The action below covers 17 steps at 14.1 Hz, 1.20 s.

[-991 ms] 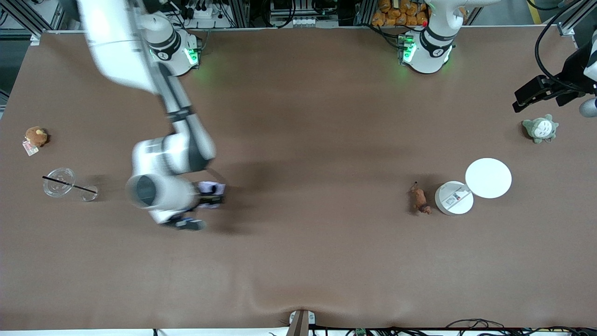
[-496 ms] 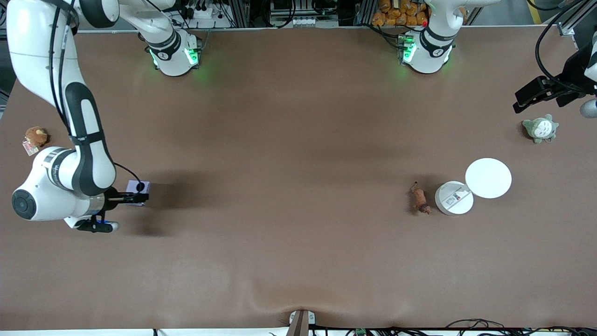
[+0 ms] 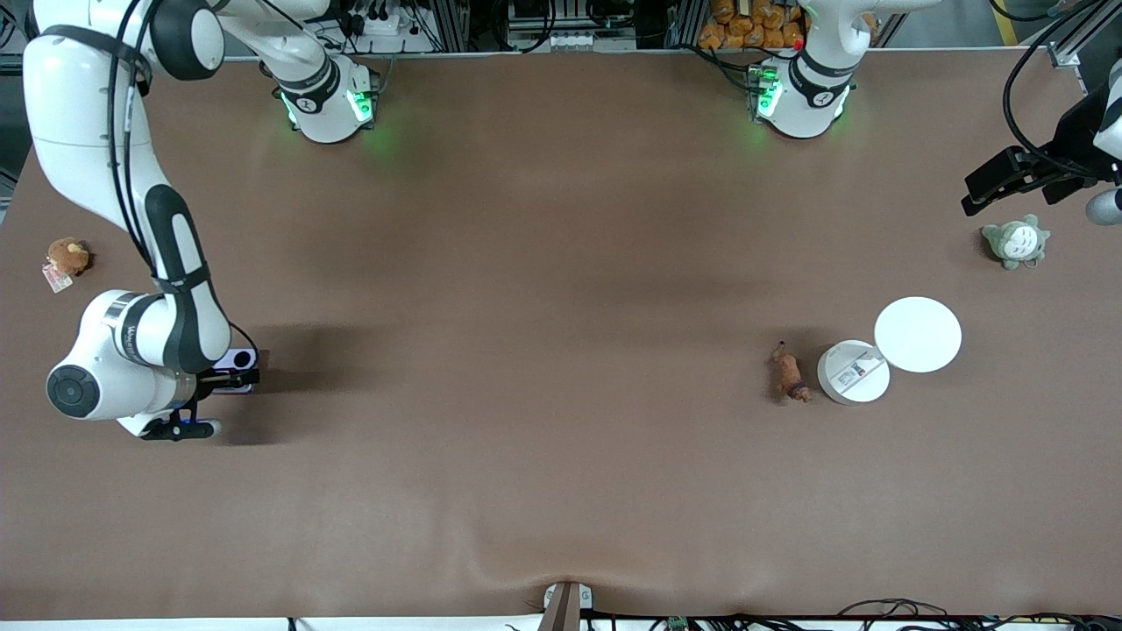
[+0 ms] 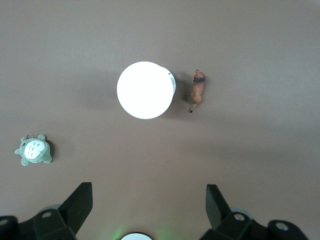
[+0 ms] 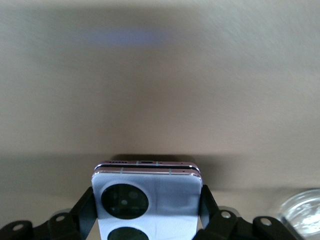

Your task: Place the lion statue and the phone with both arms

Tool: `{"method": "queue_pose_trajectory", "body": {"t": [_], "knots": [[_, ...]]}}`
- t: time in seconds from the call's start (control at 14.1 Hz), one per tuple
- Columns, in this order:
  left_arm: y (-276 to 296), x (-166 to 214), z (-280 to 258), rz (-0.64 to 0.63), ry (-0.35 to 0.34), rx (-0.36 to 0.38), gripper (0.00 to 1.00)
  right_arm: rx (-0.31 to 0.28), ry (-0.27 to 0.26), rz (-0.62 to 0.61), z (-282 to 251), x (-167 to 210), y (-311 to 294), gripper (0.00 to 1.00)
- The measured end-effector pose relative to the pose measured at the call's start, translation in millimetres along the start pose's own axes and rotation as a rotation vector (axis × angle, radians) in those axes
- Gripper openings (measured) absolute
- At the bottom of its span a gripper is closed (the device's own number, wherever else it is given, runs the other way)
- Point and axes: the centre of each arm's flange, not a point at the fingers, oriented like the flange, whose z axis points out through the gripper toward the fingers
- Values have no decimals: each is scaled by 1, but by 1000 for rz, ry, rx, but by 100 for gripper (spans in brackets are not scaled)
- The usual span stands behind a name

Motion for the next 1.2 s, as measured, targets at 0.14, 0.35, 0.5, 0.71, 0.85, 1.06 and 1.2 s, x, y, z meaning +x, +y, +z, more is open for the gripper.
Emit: {"method": "queue_pose_trajectory", "body": {"t": [0.14,0.35,0.5,0.71,0.85,1.06,1.2], "knots": [[0,0,0,0,1,0,100,19,-41,4,6,-7,14,84],[0,0,-1,1,2,0,100,30,-74,4,8,-11,13,91],[0,-1,-2,1,4,-1,100,26,-54,1,-2,-7,13,100],[0,-1,-2,1,5,-1,100,11,35,-14,-58,6,8,100],[0,-1,-3,0,7,-1,100,5,99,-34,-127,4,-4,100],[0,-2,-4,0,9,-2,100,6,194,-79,-246,-34,-36,100],[0,-2,-4,0,8,-1,100,15,228,-83,-312,-77,-60,100]]}}
